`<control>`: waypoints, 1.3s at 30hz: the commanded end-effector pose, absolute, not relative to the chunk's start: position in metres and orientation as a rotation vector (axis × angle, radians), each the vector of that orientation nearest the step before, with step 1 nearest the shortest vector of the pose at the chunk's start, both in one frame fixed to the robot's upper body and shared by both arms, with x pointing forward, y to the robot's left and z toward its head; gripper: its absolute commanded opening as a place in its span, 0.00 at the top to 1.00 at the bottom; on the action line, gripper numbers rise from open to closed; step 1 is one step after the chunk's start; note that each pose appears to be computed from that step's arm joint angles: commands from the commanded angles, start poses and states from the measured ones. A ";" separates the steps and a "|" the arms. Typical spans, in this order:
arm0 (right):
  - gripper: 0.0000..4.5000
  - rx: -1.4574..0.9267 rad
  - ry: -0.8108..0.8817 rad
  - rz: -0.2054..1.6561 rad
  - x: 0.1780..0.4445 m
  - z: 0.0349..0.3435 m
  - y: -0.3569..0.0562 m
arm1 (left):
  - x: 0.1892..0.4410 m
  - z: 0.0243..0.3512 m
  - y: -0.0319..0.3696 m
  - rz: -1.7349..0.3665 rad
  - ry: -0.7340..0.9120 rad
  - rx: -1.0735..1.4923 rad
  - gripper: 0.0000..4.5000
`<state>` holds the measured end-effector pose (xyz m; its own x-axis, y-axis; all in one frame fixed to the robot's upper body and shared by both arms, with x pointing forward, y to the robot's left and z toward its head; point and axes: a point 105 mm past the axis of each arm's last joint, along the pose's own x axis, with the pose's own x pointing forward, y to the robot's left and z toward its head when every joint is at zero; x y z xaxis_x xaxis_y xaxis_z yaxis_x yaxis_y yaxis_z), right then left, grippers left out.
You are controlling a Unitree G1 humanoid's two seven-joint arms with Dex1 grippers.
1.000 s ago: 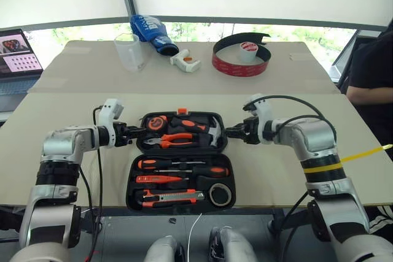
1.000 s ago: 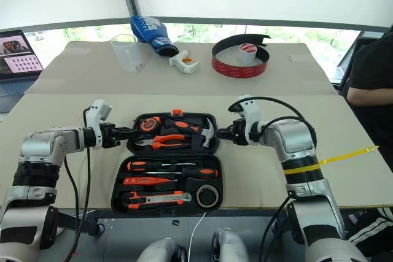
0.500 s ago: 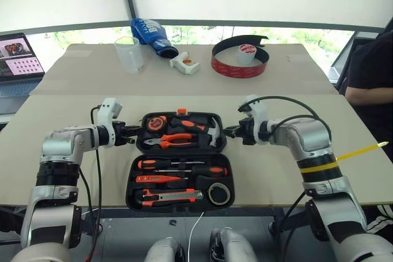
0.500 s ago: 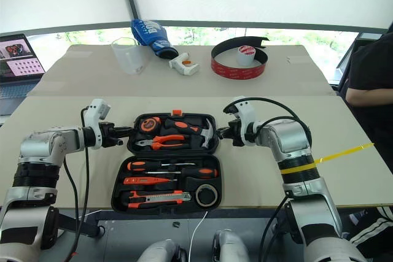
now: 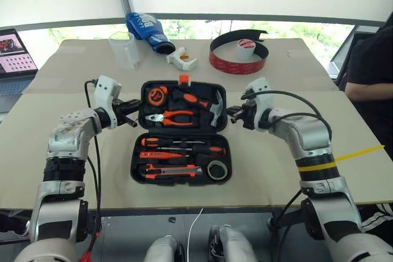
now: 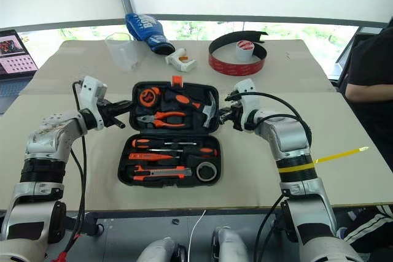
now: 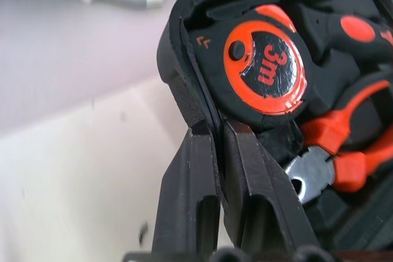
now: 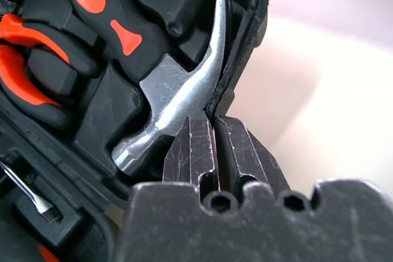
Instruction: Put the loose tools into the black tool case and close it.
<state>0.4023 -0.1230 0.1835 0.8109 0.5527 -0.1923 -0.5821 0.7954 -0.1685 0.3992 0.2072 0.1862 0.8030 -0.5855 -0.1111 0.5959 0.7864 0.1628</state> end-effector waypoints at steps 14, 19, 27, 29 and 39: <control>1.00 -0.495 -0.259 0.527 0.367 0.189 -0.145 | 0.375 0.189 0.215 -0.565 -0.175 0.494 1.00; 1.00 -0.547 -0.313 0.561 0.341 0.187 -0.147 | 0.354 0.183 0.217 -0.550 -0.179 0.491 1.00; 1.00 -0.597 -0.301 0.601 0.324 0.170 -0.143 | 0.338 0.168 0.220 -0.509 -0.136 0.484 1.00; 1.00 -0.580 -0.283 0.617 0.317 0.166 -0.145 | 0.332 0.166 0.224 -0.494 -0.121 0.468 1.00; 0.40 -0.485 0.026 0.948 0.227 0.162 -0.171 | 0.265 0.171 0.273 -0.590 0.176 0.267 0.27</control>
